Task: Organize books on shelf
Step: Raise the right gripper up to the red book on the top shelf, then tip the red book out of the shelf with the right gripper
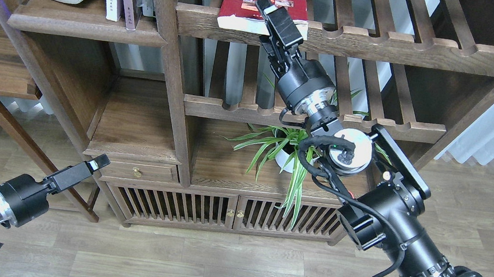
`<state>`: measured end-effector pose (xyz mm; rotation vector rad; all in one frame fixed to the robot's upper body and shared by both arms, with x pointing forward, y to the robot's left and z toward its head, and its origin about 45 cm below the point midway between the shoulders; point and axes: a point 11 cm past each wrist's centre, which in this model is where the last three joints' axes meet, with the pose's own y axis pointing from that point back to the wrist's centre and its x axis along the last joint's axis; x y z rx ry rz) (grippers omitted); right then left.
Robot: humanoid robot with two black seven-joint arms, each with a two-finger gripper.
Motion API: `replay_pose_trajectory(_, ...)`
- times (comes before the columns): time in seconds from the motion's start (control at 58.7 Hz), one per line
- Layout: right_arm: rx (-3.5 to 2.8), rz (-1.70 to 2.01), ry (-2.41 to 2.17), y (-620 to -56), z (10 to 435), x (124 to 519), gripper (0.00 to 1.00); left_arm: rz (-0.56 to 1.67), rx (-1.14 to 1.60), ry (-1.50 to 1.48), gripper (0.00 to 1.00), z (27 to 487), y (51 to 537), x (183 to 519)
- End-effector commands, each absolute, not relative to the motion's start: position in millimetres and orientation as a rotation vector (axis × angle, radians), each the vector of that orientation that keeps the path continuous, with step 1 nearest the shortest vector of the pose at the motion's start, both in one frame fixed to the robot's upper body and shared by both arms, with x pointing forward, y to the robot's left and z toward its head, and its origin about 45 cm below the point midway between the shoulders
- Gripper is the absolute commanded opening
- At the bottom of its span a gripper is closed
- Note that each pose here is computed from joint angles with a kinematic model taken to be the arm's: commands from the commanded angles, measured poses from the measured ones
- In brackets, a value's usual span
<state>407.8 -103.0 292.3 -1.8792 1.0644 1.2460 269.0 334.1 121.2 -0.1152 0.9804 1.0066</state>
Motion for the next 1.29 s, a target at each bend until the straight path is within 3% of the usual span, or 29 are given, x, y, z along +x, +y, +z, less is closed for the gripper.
replay_pose_trajectory(0.0, -1.902, 1.263, 1.082, -97.2, 289.3, 405.7, 0.31, 1.022, -0.124, 0.973, 0.99, 123.5, 339.7, 269.7)
replay_pose_trajectory(0.119, -1.962, 1.280, 1.085, -82.0, 285.2, 399.9, 0.22, 1.048, -0.127, 0.992, 0.99, 117.4, 347.0, 261.7)
replay_pose_trajectory(0.204, -1.973, 1.281, 1.080, -79.3, 283.2, 397.8, 0.09, 1.078, -0.126, 1.011, 0.99, 110.9, 355.6, 254.2)
replay_pose_trajectory(0.306, -1.974, 1.273, 1.074, -79.4, 284.8, 398.2, 0.05, 1.099, -0.130, 1.018, 0.99, 108.7, 361.6, 249.6)
replay_pose_trajectory(0.681, -1.953, 1.191, 0.942, -77.2, 327.8, 382.7, 0.05, 1.140, -0.141, 1.044, 0.99, 100.4, 372.9, 245.5)
replay_pose_trajectory(1.277, -1.838, 1.186, 0.764, -101.2, 293.5, 320.3, 0.05, 1.220, -0.188, 1.175, 0.99, 63.9, 382.7, 227.3)
